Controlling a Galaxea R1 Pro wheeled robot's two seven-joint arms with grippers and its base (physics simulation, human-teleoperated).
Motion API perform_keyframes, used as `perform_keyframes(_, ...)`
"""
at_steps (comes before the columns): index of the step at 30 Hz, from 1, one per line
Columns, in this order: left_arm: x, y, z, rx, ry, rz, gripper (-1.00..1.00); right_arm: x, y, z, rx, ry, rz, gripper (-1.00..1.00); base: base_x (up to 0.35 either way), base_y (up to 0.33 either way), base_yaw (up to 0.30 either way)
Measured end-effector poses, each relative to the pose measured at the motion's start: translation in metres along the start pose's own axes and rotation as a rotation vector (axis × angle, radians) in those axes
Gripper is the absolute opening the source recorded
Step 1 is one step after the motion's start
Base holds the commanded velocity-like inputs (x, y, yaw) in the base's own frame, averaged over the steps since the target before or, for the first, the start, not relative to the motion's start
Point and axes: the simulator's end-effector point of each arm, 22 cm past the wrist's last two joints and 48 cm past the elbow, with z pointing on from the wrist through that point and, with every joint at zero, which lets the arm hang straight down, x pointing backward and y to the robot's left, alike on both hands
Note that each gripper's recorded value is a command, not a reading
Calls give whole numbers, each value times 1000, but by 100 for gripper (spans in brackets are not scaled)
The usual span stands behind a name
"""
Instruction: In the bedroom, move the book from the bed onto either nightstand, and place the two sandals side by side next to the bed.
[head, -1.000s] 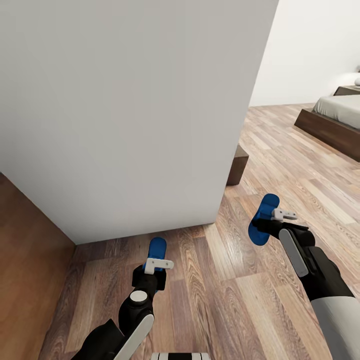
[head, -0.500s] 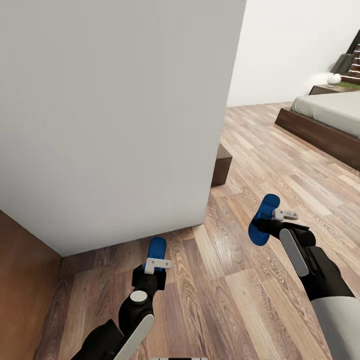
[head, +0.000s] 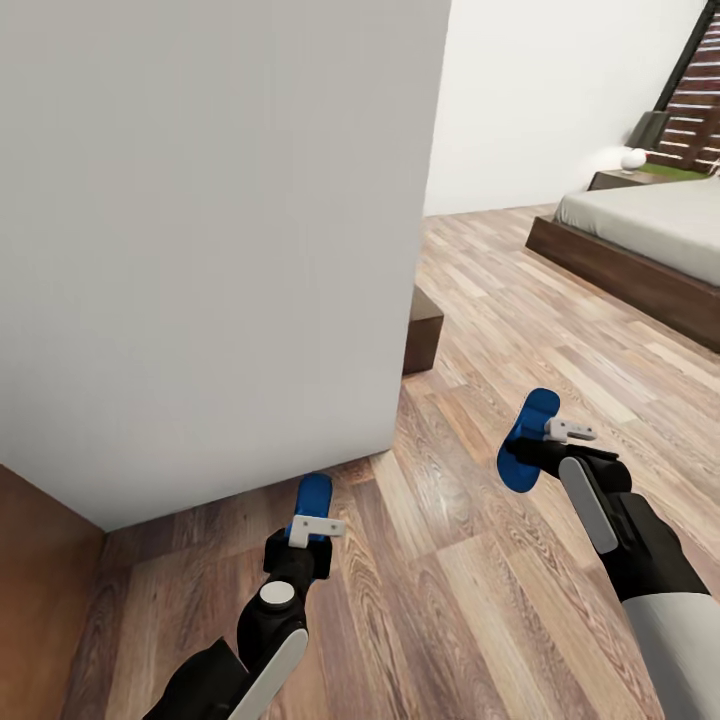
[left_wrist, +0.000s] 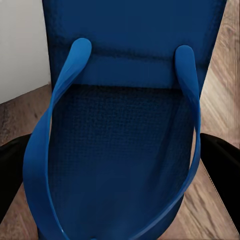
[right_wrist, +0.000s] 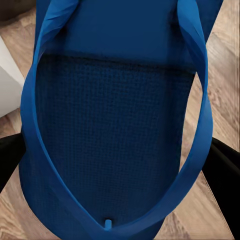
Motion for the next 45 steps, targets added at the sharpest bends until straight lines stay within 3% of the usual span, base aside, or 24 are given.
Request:
perform_keyframes(14, -3, -5, -4, 12, -5, 1, -100, -6, -1, -5, 1, -12, -2, -100, 23, 0, -261)
perform_keyframes(27, -7, -5, -7, 12, -13, 3, -100, -11, 0, -10, -1, -23, -1, -100, 293, 0, -262)
perform_keyframes(35, -7, -7, -8, 16, -14, 7, -100, -11, 0, -10, -6, -22, 3, -100, 331, -28, -77)
perform_keyframes(45, -8, -7, -8, 15, -20, 10, -100, -9, 0, -9, -6, -16, 5, -100, 51, -11, -270)
